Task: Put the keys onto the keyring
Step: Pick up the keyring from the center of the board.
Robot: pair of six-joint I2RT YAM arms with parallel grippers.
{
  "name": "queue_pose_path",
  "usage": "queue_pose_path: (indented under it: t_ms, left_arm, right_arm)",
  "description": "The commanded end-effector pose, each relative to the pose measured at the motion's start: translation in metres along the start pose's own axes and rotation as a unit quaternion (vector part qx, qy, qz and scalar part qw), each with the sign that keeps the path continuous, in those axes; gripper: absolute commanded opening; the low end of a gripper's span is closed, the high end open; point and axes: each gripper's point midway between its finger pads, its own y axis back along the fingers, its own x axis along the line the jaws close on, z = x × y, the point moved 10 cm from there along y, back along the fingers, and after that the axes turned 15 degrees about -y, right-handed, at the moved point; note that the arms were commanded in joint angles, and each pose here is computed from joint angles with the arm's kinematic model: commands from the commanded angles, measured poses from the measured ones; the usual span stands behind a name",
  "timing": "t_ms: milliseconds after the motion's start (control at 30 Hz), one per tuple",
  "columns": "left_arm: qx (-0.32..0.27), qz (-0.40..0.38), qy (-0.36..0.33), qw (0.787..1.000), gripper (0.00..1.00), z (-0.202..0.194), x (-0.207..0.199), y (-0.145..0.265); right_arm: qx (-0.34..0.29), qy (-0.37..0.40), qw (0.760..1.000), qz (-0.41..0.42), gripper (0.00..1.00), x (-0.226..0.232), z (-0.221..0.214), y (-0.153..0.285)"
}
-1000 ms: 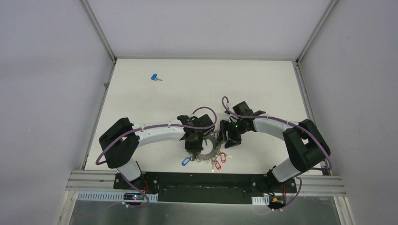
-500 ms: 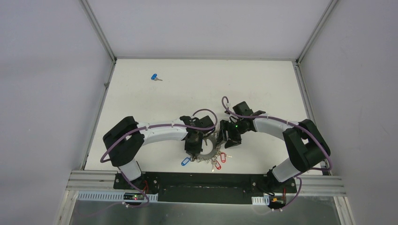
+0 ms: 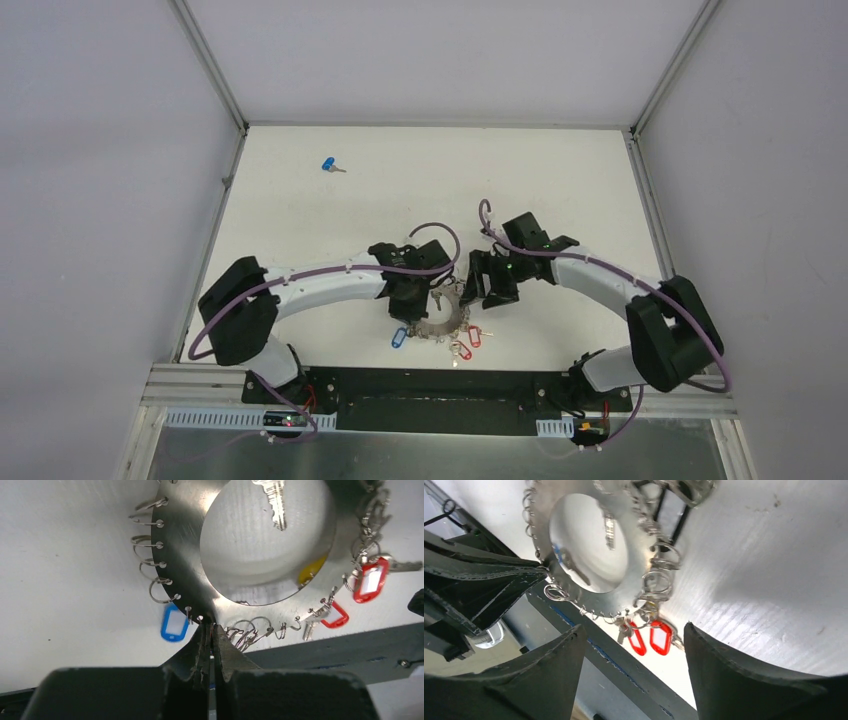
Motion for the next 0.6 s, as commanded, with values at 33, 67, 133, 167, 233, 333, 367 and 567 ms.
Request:
queue_pose_path:
  t_ms: [33, 67, 133, 167, 233, 333, 367, 567]
  left_arm:
    - [-0.106, -0.024, -0.046, 0.993, 0.00, 0.017, 0.000, 0.054]
    - [-0.120, -0.027, -0.051, 0.991, 0.00, 0.018, 0.002, 0.062]
    - [-0.151, -0.031, -0.060, 0.986, 0.00, 0.020, 0.005, 0.077]
    - [-0.166, -0.033, -0.066, 0.983, 0.00, 0.020, 0.007, 0.085]
    - [-0.202, -0.036, -0.073, 0.976, 0.00, 0.021, 0.012, 0.103]
    - [-0.245, -0.039, -0.095, 0.964, 0.00, 0.022, 0.018, 0.123]
    - [-0.259, -0.043, -0.110, 0.959, 0.00, 0.022, 0.020, 0.130]
    - [-0.339, -0.084, -0.176, 0.920, 0.00, 0.024, 0.023, 0.156]
  right_arm:
    - [-0.108, 0.093, 0.989, 0.047, 0.76, 0.037, 0.005, 0.047]
    - [-0.126, 0.103, 0.985, 0.054, 0.77, 0.041, 0.005, 0.054]
    - [-0.154, 0.126, 0.978, 0.069, 0.78, 0.050, 0.003, 0.068]
    - [-0.165, 0.138, 0.973, 0.080, 0.78, 0.055, 0.002, 0.075]
    - [-0.186, 0.166, 0.963, 0.105, 0.79, 0.064, 0.001, 0.086]
    - [-0.214, 0.215, 0.940, 0.157, 0.80, 0.076, -0.001, 0.097]
    - [-0.225, 0.228, 0.931, 0.173, 0.80, 0.080, -0.001, 0.101]
    - [-0.272, 0.348, 0.854, 0.275, 0.80, 0.093, -0.013, 0.116]
